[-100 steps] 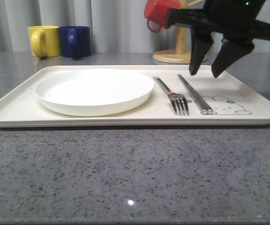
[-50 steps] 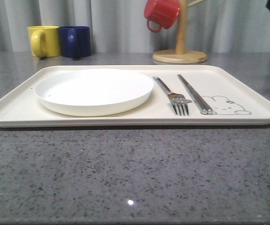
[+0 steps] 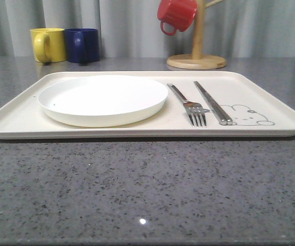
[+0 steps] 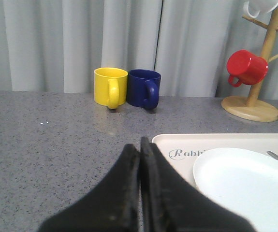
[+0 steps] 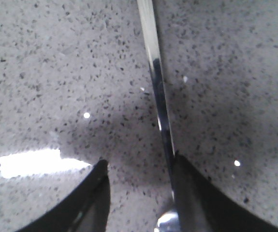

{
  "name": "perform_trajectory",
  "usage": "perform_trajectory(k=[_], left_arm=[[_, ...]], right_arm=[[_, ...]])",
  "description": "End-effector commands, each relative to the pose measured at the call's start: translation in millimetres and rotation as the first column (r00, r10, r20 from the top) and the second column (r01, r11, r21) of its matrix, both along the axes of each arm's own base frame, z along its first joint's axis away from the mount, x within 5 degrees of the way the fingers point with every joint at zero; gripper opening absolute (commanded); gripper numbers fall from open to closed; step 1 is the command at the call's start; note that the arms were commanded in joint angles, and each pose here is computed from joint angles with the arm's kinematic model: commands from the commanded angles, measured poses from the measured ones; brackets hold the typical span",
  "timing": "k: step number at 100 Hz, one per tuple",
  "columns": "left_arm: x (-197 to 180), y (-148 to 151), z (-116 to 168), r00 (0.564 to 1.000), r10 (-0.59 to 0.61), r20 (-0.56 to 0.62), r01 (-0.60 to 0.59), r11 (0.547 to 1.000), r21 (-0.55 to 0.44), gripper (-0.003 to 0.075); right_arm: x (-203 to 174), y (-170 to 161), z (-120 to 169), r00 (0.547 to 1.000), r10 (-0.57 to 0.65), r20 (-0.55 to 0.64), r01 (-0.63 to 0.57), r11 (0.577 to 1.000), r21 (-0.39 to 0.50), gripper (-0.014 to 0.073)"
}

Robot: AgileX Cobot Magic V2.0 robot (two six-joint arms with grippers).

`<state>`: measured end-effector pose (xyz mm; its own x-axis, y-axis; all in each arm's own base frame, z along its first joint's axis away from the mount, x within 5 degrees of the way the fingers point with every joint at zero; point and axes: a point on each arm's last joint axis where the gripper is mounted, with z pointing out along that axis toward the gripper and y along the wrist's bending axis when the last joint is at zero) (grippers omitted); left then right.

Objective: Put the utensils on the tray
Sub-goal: 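Open the right gripper and move it back to the spoon, then grasp the silver spoon and place it beside the chopsticks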

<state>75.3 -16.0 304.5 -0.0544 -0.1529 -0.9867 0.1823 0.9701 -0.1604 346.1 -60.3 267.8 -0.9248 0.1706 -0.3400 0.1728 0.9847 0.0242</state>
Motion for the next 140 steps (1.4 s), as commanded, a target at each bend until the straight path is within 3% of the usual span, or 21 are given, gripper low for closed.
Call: perform_trajectory(k=[1, 39, 69, 76, 91, 96, 123, 140], left_arm=[[0, 3, 14, 0.997, 0.033, 0.075, -0.032, 0.999, -0.024, -0.0019], [0, 3, 14, 0.997, 0.033, 0.075, -0.032, 0.999, -0.024, -0.0019], [0, 3, 14, 0.997, 0.033, 0.075, -0.032, 0.999, -0.024, -0.0019], [0, 3, 14, 0.997, 0.033, 0.075, -0.032, 0.999, -0.024, -0.0019], [0, 3, 14, 0.997, 0.033, 0.075, -0.032, 0.999, -0.024, -0.0019], [0, 3, 14, 0.997, 0.033, 0.075, -0.032, 0.999, -0.024, -0.0019], [0, 3, 14, 0.997, 0.033, 0.075, -0.032, 0.999, -0.024, -0.0019], [0, 3, 14, 0.997, 0.033, 0.075, -0.032, 0.999, -0.024, -0.0019]], right_arm=[[3, -6, 19, 0.995, 0.006, 0.099, -0.002, 0.999, -0.040, 0.0331], [5, -17, 16, 0.994, -0.015, 0.106, 0.021, 0.998, -0.056, 0.0331], [11, -18, -4, 0.999, -0.016, 0.037, 0.017, 0.999, -0.042, 0.0323], [11, -18, -3, 0.999, -0.016, 0.037, 0.017, 0.999, -0.042, 0.0255], [10, -18, -4, 1.000, -0.016, 0.027, 0.017, 0.999, -0.040, -0.0017], [10, -17, -3, 0.999, -0.020, 0.032, 0.021, 0.999, -0.026, -0.0071], [-6, 1, 34, 0.994, -0.023, 0.106, 0.018, 0.999, 0.050, -0.0055], [-23, 36, 65, 0.984, 0.025, 0.177, -0.042, 0.995, 0.093, -0.0055]])
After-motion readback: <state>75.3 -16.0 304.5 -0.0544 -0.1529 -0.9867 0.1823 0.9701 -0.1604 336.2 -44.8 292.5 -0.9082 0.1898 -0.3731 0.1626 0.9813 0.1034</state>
